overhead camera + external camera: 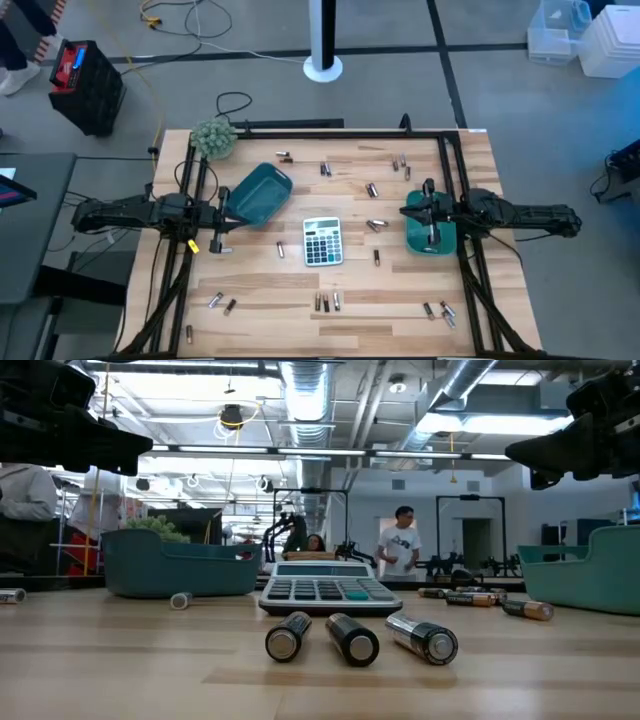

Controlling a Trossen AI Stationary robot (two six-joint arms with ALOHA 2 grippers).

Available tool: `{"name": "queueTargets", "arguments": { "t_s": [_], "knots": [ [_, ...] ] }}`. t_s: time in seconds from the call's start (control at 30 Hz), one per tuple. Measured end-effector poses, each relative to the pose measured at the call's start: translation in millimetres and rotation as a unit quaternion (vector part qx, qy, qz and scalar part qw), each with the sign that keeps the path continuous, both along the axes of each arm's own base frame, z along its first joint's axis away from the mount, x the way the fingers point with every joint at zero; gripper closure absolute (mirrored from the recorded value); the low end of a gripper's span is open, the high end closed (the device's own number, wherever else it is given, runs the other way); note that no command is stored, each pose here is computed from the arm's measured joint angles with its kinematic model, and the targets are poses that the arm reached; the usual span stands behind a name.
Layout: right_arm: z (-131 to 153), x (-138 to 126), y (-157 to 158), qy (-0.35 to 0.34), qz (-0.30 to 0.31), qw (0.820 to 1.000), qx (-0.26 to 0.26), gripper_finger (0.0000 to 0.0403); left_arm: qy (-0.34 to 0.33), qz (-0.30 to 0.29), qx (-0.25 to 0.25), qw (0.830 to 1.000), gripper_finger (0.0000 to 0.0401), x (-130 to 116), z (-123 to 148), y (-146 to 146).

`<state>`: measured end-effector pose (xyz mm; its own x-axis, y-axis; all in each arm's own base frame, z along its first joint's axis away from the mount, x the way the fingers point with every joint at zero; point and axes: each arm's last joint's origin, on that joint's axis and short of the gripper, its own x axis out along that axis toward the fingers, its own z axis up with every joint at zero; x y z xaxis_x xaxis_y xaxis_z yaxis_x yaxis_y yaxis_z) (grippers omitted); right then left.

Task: Sort batteries
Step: Put the silver/black battery into the blue bin

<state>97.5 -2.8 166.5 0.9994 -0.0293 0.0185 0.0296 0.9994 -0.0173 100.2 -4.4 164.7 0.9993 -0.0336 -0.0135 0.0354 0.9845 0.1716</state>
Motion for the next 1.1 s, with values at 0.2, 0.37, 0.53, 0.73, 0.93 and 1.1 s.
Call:
{"name": "queueTargets", "arguments": {
  "t_s": [0.2, 0.37, 0.53, 0.73, 0.93, 1.1],
  "knots": [
    [0, 0, 0, 0.000, 0.000, 1.000, 0.000, 0.0359, 0.000, 0.000, 0.000, 1.000, 0.0401, 0, 0, 0],
    [0, 0, 0, 0.000, 0.000, 1.000, 0.000, 0.0359, -0.008, 0.000, 0.030, 1.000, 0.0401, 0, 1, 0],
    [0, 0, 0, 0.000, 0.000, 1.000, 0.000, 0.0359, -0.088, 0.003, 0.057, 0.994, 0.0401, -1, 17, 0],
    [0, 0, 0, 0.000, 0.000, 1.000, 0.000, 0.0359, -0.156, 0.003, 0.017, 0.988, 0.0401, -4, 30, 0],
    [0, 0, 0, 0.000, 0.000, 1.000, 0.000, 0.0359, -0.217, -0.023, -0.140, 0.966, 0.0401, -9, 45, 1],
    [0, 0, 0, 0.000, 0.000, 1.000, 0.000, 0.0359, -0.148, -0.096, -0.244, 0.954, 0.0401, 1, 47, -5]
  ]
}}
